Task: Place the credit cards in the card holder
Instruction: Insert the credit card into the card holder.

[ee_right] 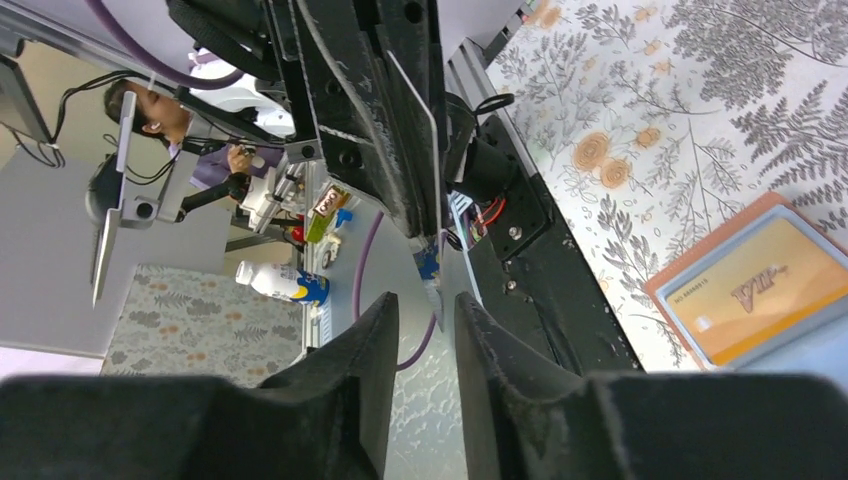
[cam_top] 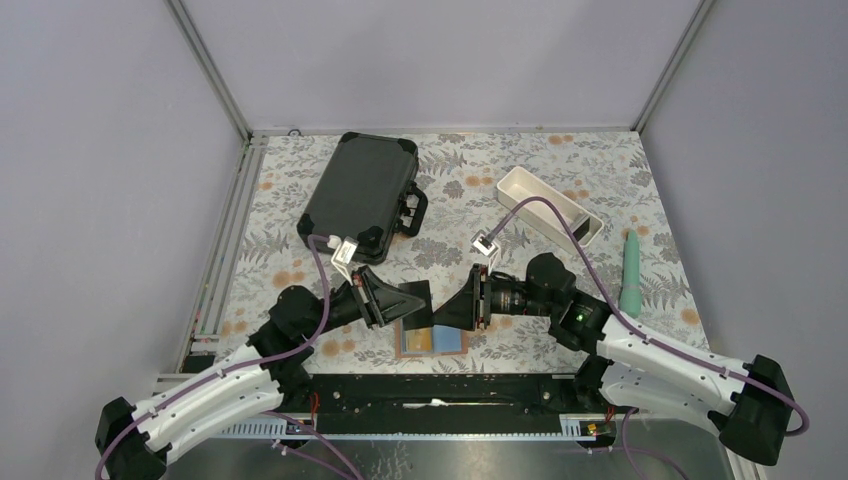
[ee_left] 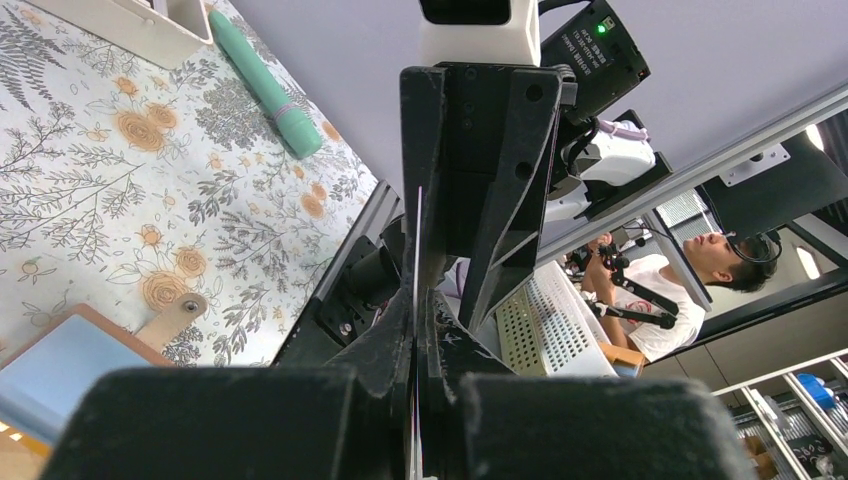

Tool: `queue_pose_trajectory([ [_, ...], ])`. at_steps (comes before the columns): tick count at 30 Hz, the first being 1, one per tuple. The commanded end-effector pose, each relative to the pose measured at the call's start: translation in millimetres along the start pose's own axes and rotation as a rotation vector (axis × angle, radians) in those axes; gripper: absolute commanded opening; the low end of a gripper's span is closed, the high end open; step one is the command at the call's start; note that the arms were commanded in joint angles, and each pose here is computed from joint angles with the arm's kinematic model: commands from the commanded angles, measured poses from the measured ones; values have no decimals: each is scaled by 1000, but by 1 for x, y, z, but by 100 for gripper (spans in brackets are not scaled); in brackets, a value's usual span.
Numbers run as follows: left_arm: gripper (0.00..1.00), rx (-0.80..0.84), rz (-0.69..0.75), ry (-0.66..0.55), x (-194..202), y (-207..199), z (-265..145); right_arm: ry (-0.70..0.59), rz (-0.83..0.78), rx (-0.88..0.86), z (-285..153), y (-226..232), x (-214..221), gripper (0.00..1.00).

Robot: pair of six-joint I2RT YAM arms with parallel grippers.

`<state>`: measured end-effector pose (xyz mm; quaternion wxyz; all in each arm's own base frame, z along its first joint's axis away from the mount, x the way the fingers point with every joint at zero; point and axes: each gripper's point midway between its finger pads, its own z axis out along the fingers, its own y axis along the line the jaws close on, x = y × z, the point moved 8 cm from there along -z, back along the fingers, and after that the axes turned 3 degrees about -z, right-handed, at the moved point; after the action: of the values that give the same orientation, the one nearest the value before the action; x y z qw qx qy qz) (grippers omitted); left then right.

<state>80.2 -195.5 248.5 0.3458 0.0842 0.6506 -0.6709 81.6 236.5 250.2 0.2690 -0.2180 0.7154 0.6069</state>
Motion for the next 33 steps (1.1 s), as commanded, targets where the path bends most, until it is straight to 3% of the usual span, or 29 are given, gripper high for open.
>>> queue_pose_trajectory([
  [1,0,91,29,-40,-13,-22,3,-11,-25,-97,3,11,-3,31],
  [9,0,95,19,-43,-12,-21,5,2,-17,-130,8,14,-4,22],
  [13,0,92,13,-36,-11,-19,6,-14,-15,-150,9,16,-6,10],
  [14,2,91,5,-25,-10,-19,5,-32,-2,-101,10,10,-7,0],
  [17,58,58,-11,-13,-8,-16,4,-58,-11,-26,7,3,-6,0],
  [18,70,45,-15,-14,-7,-15,2,-70,-21,-13,4,3,-6,0],
  [20,78,17,-9,-27,-7,-13,-2,-92,-46,3,-3,4,-6,0],
  [22,77,-7,-4,-32,-6,-11,-8,-103,-67,10,-8,7,-7,0],
  [26,55,-1,-4,-10,-3,-14,-13,-85,-77,-12,-12,10,-4,0],
  [31,39,61,-6,60,-2,-22,-8,-40,-72,-81,-8,15,-2,0],
  [33,28,74,-5,67,-3,-24,-6,-29,-72,-90,-7,16,-2,0],
])
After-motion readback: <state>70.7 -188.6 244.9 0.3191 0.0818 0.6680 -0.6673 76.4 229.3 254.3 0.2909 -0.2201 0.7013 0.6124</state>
